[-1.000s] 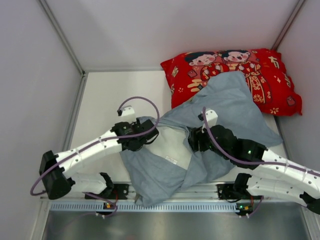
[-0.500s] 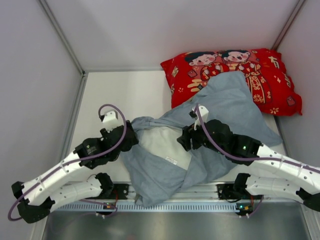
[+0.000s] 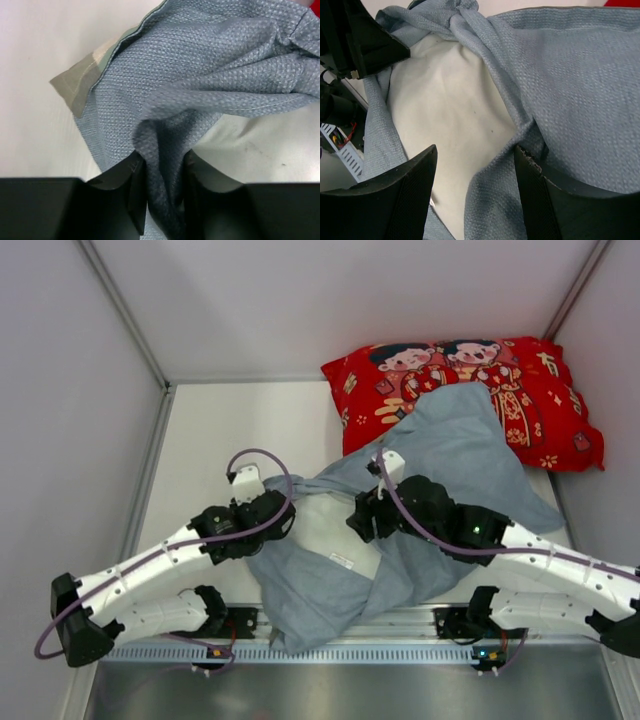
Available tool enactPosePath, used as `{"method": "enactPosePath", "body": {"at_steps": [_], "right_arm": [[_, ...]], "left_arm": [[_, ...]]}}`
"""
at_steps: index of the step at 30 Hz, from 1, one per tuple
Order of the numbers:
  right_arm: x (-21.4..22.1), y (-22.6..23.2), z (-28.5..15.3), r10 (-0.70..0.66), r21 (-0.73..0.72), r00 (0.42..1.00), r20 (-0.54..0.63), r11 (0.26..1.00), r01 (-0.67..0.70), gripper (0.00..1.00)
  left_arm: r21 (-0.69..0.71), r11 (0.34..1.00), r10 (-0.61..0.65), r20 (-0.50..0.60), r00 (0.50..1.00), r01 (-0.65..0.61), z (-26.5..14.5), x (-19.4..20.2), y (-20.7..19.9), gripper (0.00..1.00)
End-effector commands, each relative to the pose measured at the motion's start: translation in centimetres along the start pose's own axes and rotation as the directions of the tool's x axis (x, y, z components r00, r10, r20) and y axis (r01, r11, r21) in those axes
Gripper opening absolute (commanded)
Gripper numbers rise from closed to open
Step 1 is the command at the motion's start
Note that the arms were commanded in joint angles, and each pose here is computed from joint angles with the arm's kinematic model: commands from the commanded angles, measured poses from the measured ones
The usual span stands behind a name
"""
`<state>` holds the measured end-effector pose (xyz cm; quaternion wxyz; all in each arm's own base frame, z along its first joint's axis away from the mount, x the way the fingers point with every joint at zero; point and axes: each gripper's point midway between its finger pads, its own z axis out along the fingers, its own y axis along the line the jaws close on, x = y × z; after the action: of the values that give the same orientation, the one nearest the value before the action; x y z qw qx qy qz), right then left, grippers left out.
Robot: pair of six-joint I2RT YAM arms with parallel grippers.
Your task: Remove the pillowcase from the pillow
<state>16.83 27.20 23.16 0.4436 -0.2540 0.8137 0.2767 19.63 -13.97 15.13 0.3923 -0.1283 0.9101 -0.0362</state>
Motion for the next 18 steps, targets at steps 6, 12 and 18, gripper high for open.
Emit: {"method": "enactPosePath", "body": {"at_steps": [6, 12, 18], "right_arm": [[-5.0, 6.3, 3.4, -0.03, -0.157, 0.998, 0.049, 0.987, 0.037, 0.61], [-4.2, 9.6, 5.9, -0.058, -0.244, 0.998, -0.004, 0.968, 0.055, 0.62], [-3.9, 12.9, 10.0, -0.184, -0.282, 0.98, -0.077, 0.947, 0.156, 0.8]], "left_arm": [[0.057, 0.988, -0.149, 0.086, 0.985, 0.145, -2.5, -1.5, 3.2, 0.03], [0.044, 0.984, -0.174, 0.105, 0.979, 0.17, -1.9, -0.8, 4.6, 0.0], [0.067, 0.972, -0.232, 0.074, 0.97, 0.227, -0.6, 0.9, 4.0, 0.0]]}}
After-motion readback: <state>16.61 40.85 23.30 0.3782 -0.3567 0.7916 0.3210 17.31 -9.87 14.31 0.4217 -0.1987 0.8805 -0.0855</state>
